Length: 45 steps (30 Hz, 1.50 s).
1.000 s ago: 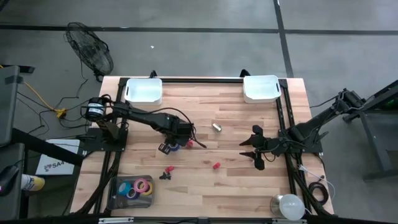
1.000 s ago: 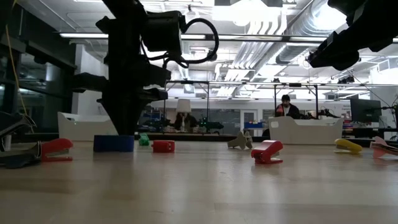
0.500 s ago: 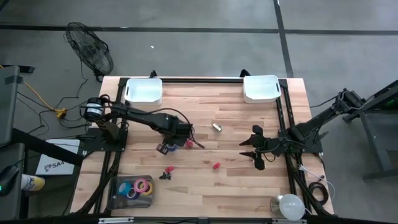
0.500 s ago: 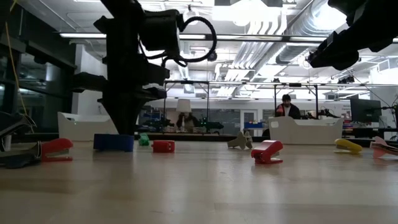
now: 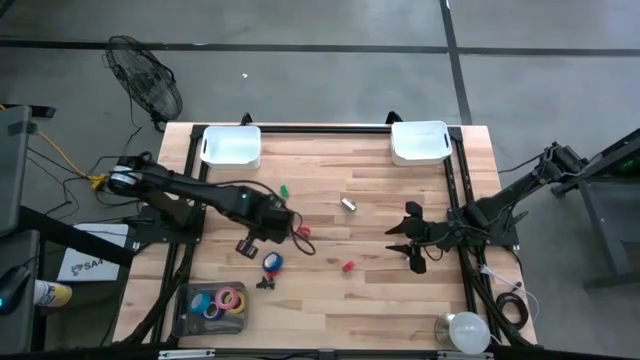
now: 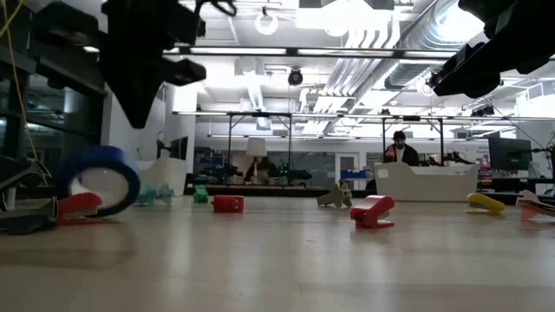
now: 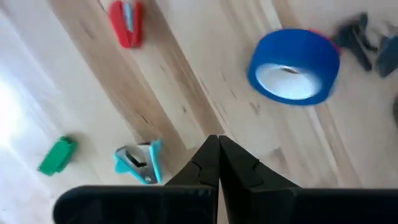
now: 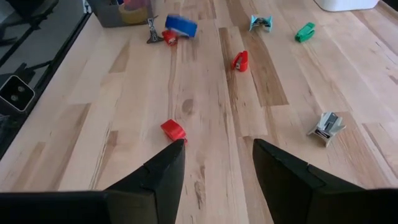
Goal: Pick and place Stapler, Stapler remover, tape
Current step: Put the dark blue tape into the black bin
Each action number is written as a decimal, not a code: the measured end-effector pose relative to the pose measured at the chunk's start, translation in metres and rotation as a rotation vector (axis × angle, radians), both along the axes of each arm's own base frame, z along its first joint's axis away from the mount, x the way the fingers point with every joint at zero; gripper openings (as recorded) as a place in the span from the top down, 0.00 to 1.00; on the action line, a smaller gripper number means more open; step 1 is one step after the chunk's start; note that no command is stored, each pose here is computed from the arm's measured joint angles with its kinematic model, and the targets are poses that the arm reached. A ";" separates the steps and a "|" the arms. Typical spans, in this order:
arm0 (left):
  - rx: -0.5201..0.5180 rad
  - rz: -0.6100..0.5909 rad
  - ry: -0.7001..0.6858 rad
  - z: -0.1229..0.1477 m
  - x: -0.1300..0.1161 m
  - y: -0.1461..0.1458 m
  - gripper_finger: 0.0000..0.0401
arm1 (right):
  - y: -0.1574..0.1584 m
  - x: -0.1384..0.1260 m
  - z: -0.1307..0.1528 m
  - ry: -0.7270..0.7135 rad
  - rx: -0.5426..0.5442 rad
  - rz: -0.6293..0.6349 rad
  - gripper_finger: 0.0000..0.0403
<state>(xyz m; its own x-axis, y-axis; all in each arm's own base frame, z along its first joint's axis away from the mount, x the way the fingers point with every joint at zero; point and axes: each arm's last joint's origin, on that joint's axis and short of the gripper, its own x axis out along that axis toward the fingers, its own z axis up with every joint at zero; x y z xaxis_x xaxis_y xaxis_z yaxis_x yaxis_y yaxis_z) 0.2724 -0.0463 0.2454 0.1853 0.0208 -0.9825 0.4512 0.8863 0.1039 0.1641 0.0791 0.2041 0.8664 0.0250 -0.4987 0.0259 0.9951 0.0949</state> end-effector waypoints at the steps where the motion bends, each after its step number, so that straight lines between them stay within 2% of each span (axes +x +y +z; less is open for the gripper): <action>1: 0.013 0.010 -0.010 0.002 -0.002 -0.001 1.00 | 0.000 0.000 0.000 0.000 -0.006 0.003 0.55; 6: 0.087 0.030 -0.057 0.008 -0.006 -0.008 1.00 | 0.000 0.000 0.000 0.002 -0.006 0.008 0.55; 12: 0.085 -0.011 -0.115 0.007 0.000 -0.021 0.95 | 0.000 0.000 0.000 0.001 -0.024 0.018 0.55; 17: 0.076 -0.015 -0.115 0.003 0.001 -0.027 0.76 | 0.000 0.000 0.000 0.004 -0.026 0.020 0.55; 21: 0.008 0.014 -0.114 0.002 0.004 -0.029 0.58 | 0.000 -0.001 -0.001 0.016 -0.029 0.020 0.55; 25: -0.019 0.041 -0.094 -0.006 0.010 -0.031 0.49 | 0.000 -0.001 -0.001 0.017 -0.021 0.015 0.55; 33: -0.204 0.101 0.057 -0.035 0.010 -0.037 0.47 | 0.000 -0.001 -0.002 0.032 -0.006 0.017 0.55; 36: -0.218 0.079 0.078 -0.038 0.005 -0.042 0.47 | 0.000 -0.002 -0.003 0.034 -0.008 0.015 0.55; 41: -0.158 -0.017 0.081 -0.047 -0.003 -0.053 0.47 | -0.001 -0.002 -0.003 0.037 -0.012 0.013 0.55; 45: -0.154 -0.040 0.064 -0.058 -0.007 -0.057 0.47 | -0.001 -0.002 -0.003 0.036 -0.013 0.010 0.55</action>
